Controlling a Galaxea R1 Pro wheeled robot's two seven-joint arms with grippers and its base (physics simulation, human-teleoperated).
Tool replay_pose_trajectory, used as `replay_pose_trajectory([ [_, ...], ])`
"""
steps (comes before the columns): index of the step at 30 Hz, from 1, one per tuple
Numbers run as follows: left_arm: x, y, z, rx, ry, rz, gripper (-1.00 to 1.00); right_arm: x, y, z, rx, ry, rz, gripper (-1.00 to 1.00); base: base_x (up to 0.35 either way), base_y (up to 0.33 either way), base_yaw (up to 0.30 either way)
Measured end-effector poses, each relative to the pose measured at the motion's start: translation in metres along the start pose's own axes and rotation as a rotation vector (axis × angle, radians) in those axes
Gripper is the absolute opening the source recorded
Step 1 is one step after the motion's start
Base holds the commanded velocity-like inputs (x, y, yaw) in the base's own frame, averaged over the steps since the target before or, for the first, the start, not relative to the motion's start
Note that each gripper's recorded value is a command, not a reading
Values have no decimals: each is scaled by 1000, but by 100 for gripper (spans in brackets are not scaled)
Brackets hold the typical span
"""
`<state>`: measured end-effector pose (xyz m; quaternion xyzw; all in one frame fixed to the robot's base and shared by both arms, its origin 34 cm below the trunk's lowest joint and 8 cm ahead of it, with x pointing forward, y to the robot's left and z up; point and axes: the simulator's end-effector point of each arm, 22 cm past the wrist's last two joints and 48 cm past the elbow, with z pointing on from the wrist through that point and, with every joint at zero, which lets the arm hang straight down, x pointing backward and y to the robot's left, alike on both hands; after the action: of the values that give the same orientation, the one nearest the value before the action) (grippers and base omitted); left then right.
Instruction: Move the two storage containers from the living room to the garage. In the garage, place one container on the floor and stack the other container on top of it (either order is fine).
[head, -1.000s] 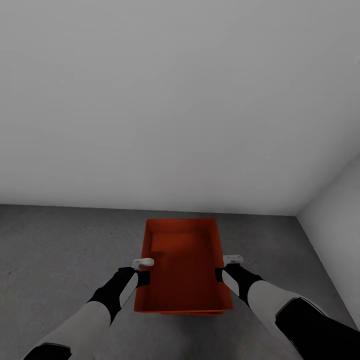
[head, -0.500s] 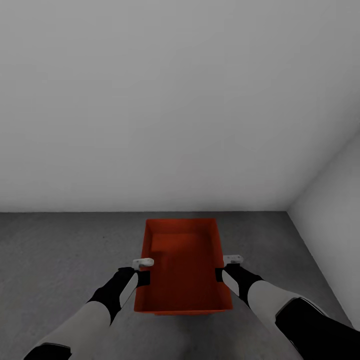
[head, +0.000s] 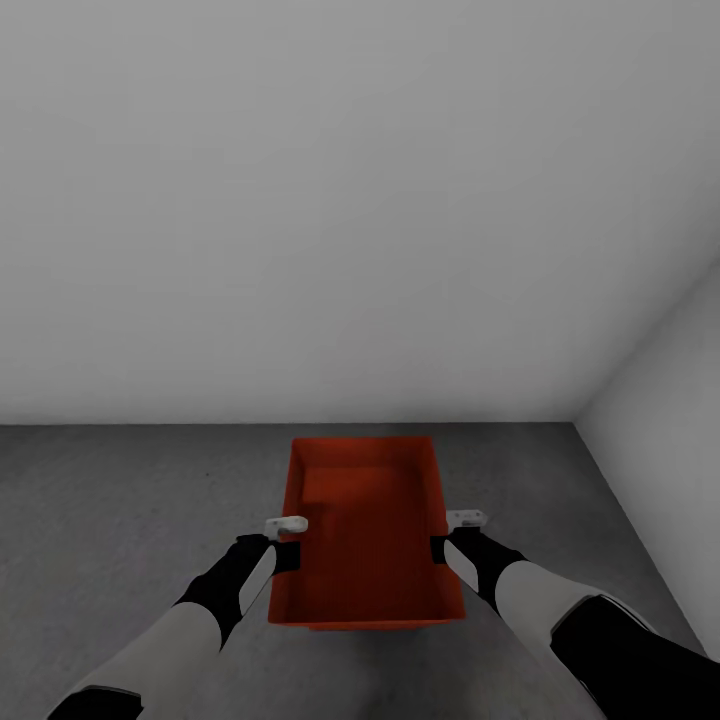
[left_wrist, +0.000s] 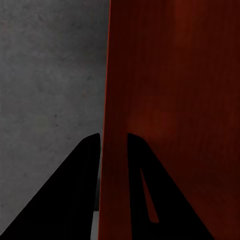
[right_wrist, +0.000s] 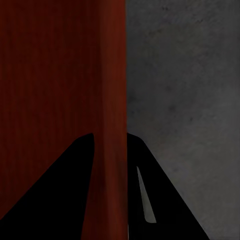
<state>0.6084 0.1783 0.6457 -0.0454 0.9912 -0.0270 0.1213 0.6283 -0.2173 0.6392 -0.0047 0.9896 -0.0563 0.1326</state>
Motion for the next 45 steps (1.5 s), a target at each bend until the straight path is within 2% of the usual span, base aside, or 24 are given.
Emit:
replay_pose_trajectory([
  [35, -2, 0, -1, 0, -5, 4, -100, -1, 1, 0, -1, -5, 3, -100, 0, 0, 0],
  [45, -3, 1, 9, 0, -4, 6, -100, -2, 2, 9, -1, -4, 3, -100, 0, 0, 0],
])
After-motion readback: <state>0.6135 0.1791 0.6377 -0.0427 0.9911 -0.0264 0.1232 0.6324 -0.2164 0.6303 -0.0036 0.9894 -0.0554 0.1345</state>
